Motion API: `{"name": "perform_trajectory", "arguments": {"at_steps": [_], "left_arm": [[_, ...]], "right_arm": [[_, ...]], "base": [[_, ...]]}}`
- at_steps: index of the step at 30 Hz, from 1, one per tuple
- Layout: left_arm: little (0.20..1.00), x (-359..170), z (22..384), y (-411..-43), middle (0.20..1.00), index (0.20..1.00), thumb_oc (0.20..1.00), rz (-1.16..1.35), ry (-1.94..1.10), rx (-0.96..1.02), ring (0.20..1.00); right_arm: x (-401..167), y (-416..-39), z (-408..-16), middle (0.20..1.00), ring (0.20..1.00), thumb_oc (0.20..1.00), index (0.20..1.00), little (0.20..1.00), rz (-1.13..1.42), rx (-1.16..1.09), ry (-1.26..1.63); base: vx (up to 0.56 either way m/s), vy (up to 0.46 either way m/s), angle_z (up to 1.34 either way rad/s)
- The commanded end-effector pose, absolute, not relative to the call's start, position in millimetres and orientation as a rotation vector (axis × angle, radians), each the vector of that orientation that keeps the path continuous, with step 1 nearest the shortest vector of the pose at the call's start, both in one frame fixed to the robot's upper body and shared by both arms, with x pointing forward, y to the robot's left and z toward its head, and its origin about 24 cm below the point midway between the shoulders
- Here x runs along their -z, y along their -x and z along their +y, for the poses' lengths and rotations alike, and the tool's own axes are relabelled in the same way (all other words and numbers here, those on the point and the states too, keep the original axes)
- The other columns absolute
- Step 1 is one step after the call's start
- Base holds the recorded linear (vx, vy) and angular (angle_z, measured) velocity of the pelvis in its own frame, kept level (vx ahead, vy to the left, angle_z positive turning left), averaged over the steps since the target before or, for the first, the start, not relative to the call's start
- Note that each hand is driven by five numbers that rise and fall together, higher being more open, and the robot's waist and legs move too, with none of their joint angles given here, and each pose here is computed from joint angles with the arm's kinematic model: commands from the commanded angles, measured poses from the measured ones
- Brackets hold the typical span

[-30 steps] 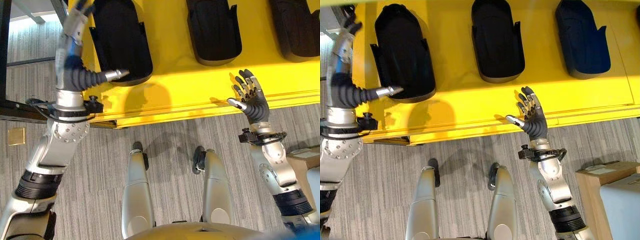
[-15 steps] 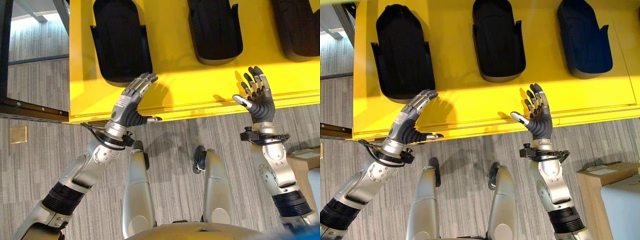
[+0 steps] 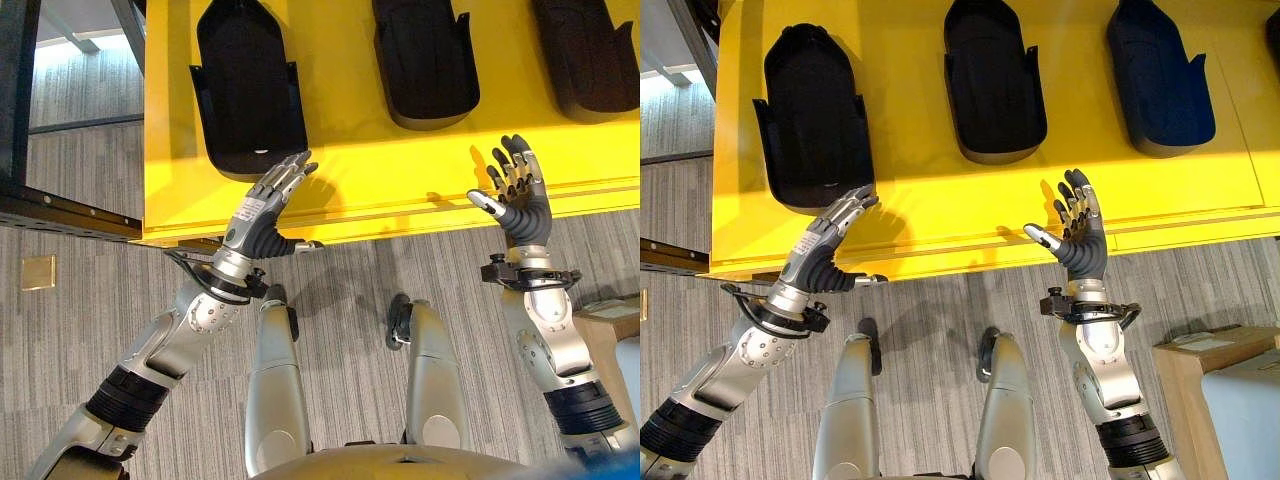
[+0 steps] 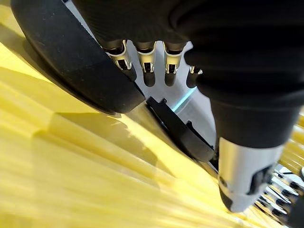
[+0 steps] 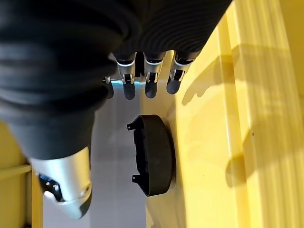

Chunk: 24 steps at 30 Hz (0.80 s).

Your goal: Move parts from the plastic box to the shelf.

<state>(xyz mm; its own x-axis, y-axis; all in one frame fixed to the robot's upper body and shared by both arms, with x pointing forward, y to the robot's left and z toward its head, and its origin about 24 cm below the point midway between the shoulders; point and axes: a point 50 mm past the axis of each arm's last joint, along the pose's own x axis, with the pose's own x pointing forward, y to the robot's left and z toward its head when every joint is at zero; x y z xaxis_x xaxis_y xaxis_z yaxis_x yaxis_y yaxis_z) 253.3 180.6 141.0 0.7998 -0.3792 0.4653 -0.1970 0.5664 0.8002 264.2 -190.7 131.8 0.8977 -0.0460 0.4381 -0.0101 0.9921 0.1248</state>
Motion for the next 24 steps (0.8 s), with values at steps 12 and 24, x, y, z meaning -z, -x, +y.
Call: {"name": "perform_trajectory", "arguments": {"at_steps": [12, 24], "left_arm": [[1.0, -132, 212, -248, 1.0, 1.0, 1.0, -0.572, -1.082, -0.016, 1.0], [1.0, -235, 174, -221, 1.0, 1.0, 1.0, -1.199, -0.815, -0.158, 1.0]], "right_arm": [[-159, -261, -198, 1.0, 1.0, 1.0, 1.0, 1.0, -0.622, 0.05, -0.144], [-168, -258, -196, 1.0, 1.0, 1.0, 1.0, 1.0, -0.677, 0.047, -0.151]], "base": [[0.02, -0.003, 0.0], [-0.01, 0.003, -0.01]]}}
